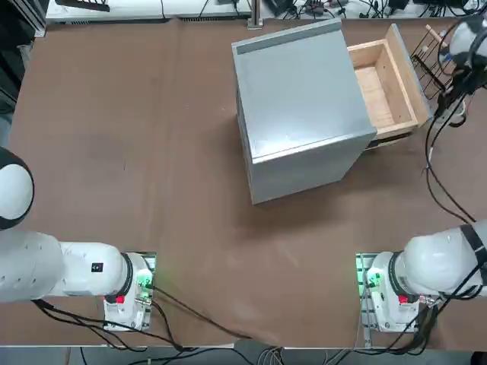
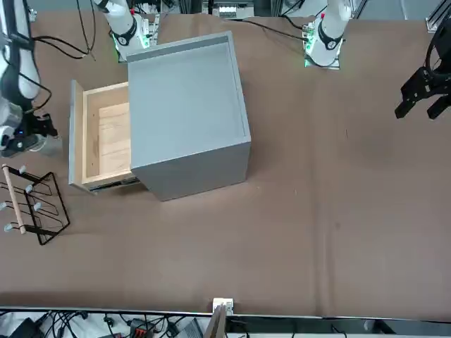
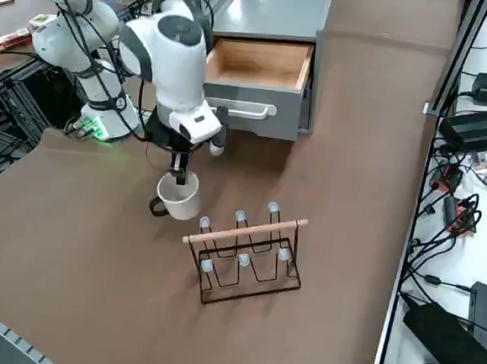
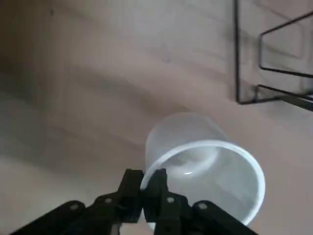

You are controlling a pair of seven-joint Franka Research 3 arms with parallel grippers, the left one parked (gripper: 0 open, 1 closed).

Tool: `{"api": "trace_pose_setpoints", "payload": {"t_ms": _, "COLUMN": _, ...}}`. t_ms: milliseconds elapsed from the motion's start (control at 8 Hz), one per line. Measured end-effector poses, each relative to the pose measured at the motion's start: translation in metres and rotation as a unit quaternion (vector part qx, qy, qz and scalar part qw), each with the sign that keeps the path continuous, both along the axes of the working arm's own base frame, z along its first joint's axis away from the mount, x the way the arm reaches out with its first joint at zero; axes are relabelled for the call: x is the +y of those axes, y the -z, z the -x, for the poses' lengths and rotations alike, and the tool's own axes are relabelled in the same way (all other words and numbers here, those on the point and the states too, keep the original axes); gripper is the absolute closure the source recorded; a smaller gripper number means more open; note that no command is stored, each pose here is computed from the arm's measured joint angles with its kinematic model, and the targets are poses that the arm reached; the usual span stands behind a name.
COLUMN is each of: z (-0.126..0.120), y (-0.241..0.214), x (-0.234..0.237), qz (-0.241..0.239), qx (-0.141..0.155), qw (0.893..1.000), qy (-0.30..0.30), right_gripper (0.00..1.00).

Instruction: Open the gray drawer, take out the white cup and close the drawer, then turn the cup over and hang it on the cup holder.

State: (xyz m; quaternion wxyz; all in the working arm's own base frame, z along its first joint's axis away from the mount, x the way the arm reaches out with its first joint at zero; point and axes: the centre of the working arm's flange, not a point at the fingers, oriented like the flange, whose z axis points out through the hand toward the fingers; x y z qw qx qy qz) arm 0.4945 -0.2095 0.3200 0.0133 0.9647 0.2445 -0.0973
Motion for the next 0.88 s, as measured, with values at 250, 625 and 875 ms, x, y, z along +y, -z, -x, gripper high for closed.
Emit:
{"api": "trace_pose_setpoints", "payload": {"t_ms": 250, "z": 0.014, "y": 0.023, "x": -0.007, "qz": -0.009, "qx": -0.010, "qw": 0.998, "qy": -0.067, "right_gripper": 0.95}}
{"api": "trace_pose_setpoints", "payload": {"t_ms": 625, "z": 0.013, "y": 0.047, "x": -0.003, "qz": -0.011, "qx": -0.021, "qw": 0.988, "qy": -0.150, "right_gripper": 0.95}}
{"api": "trace_pose_setpoints", "payload": {"t_ms": 875, "z": 0.010, "y": 0.058, "x": 0.001, "qz": -0.012, "qx": -0.018, "qw": 0.987, "qy": -0.160, "right_gripper": 0.95}}
